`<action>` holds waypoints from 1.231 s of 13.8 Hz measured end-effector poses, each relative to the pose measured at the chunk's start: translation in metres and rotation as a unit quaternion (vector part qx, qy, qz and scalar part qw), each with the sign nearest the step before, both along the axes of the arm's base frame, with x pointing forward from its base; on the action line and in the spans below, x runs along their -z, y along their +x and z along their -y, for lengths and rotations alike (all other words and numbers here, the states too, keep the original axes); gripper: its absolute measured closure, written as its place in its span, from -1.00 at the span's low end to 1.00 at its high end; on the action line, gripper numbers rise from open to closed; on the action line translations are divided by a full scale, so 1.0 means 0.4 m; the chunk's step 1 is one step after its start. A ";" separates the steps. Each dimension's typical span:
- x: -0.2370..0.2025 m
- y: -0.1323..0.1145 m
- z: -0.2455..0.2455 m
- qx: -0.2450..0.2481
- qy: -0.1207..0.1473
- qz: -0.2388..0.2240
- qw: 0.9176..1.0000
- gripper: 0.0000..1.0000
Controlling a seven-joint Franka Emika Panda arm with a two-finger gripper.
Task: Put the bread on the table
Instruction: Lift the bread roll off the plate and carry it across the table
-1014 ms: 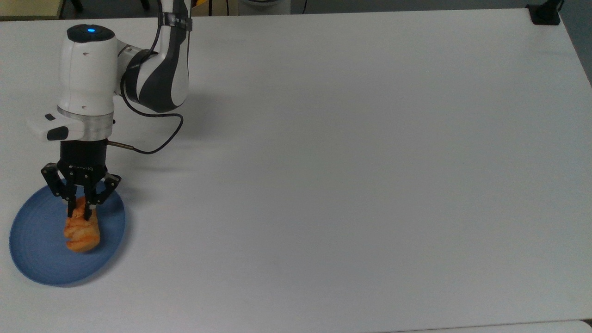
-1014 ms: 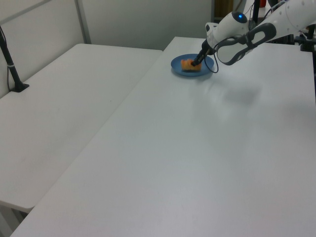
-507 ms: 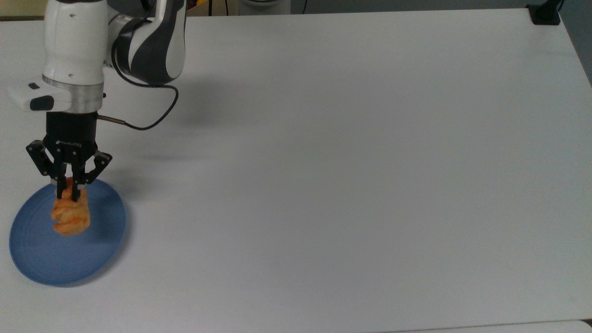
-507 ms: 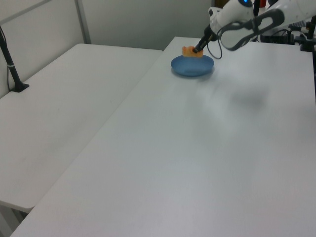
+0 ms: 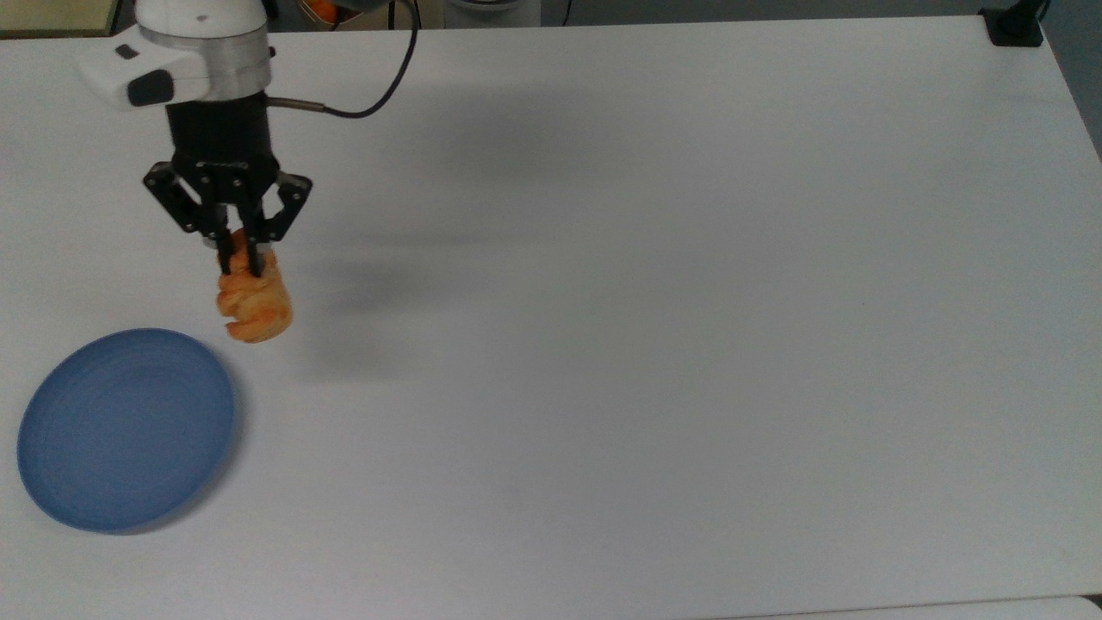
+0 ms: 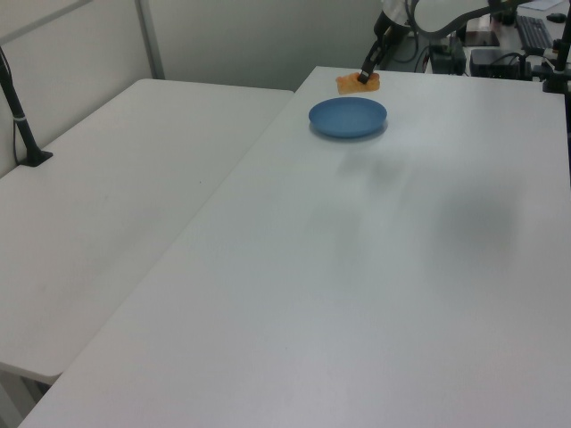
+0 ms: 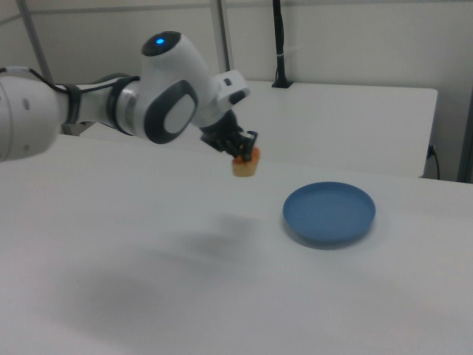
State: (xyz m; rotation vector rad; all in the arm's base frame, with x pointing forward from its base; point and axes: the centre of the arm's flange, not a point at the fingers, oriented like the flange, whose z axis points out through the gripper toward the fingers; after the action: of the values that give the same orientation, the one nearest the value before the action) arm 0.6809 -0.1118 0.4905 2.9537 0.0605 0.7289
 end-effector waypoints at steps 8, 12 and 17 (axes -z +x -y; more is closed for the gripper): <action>0.052 -0.302 -0.437 -0.044 0.038 -0.173 0.983 0.52; 0.155 -0.376 -0.613 -0.055 0.035 -0.215 0.974 0.52; 0.278 -0.452 -0.772 -0.082 0.024 -0.237 0.968 0.50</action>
State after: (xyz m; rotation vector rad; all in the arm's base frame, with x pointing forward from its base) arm 0.5003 0.1970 0.3792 3.1250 0.3299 0.0198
